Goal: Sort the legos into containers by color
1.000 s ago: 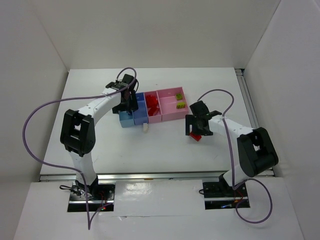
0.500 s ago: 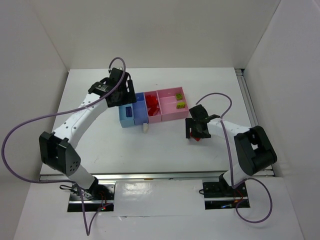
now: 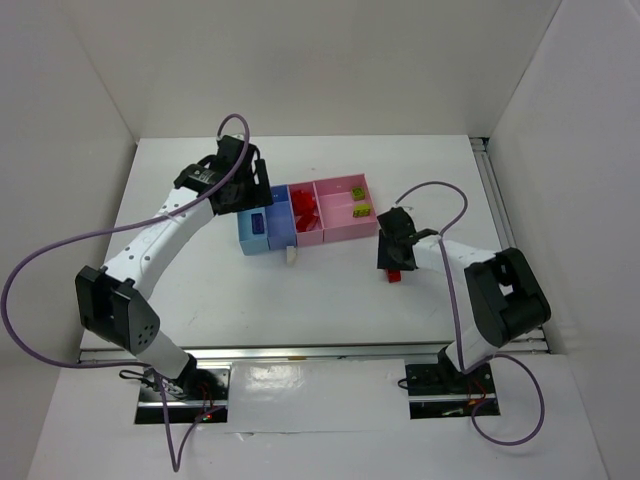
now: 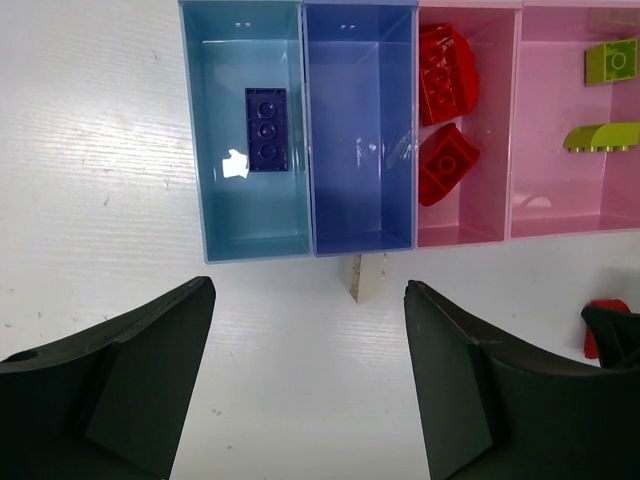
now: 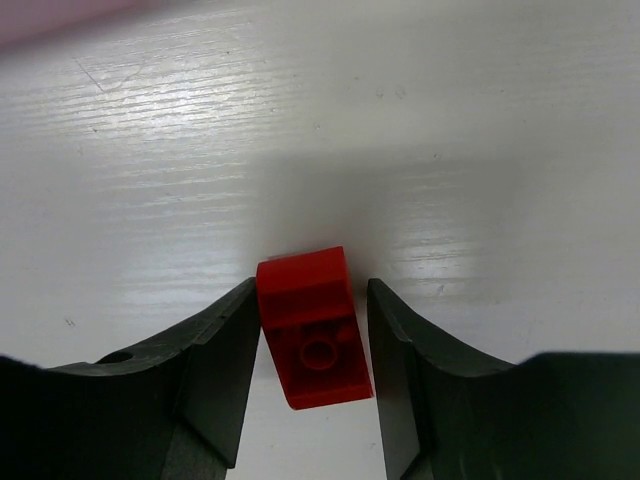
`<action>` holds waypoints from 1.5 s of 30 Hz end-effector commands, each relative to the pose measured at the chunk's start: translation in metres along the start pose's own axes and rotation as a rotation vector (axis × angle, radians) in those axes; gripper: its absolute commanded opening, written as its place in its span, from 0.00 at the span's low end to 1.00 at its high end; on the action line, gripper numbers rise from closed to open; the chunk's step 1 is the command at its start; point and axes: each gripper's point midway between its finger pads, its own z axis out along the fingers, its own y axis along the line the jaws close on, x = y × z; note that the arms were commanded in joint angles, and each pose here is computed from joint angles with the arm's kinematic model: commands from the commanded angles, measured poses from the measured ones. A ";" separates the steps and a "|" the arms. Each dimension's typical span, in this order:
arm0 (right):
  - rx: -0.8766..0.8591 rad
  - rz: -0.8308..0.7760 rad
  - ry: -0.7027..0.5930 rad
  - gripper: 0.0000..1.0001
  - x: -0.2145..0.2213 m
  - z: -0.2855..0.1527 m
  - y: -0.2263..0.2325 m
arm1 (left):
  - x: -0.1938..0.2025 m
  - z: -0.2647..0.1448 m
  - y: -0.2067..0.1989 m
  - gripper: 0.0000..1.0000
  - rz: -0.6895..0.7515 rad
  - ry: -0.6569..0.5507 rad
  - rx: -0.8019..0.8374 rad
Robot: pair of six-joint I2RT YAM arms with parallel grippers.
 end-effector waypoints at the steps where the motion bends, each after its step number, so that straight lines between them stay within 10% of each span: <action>1: 0.056 0.008 0.027 0.53 0.017 -0.002 -0.012 | -0.004 0.000 -0.003 0.87 0.022 -0.005 0.018; 7: 0.012 -0.025 -0.062 0.29 -0.003 -0.040 0.014 | -0.006 -0.008 -0.006 0.87 0.018 -0.012 0.046; 16: -0.278 -0.014 -0.328 0.29 -0.106 -0.116 0.100 | -0.007 -0.024 -0.007 0.87 0.000 -0.033 0.078; 31: -0.465 -0.100 -0.359 0.29 -0.193 -0.073 0.226 | 0.086 -0.040 -0.020 0.83 -0.027 0.055 0.217; 41: -0.495 -0.130 -0.300 0.35 -0.184 -0.042 0.252 | 0.122 -0.014 -0.016 0.83 -0.005 0.125 0.122; 45: -0.504 -0.153 -0.282 0.61 -0.180 -0.040 0.260 | 0.127 -0.008 -0.019 0.83 -0.007 0.137 0.119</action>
